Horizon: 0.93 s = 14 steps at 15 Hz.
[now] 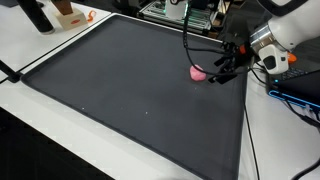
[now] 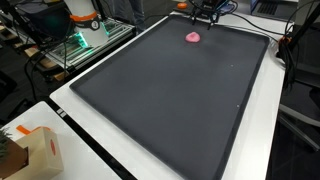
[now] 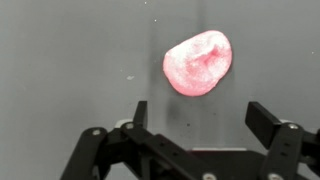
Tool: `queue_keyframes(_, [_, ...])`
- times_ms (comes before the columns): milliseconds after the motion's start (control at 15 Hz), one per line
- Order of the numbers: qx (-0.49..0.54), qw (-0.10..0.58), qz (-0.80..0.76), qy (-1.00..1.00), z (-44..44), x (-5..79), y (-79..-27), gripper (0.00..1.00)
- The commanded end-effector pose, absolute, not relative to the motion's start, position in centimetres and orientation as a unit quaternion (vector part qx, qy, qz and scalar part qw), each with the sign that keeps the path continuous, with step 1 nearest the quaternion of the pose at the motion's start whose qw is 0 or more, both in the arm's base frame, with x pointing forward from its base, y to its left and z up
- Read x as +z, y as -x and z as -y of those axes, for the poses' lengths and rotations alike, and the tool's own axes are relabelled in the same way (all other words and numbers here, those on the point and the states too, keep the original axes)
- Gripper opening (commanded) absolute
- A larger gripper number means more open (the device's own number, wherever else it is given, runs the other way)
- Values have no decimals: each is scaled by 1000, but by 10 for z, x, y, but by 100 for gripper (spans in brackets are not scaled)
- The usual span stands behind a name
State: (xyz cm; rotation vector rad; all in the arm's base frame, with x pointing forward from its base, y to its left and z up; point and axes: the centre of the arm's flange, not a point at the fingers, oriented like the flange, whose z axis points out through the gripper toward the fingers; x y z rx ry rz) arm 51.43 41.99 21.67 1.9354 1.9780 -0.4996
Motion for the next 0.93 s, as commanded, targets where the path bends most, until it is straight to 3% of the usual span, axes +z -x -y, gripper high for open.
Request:
queue_keyframes(0, [-189,160,-705,-664,-413,214,-504,100])
queue_keyframes(867, [-183,132,-671,-707,-395,248,-522,100])
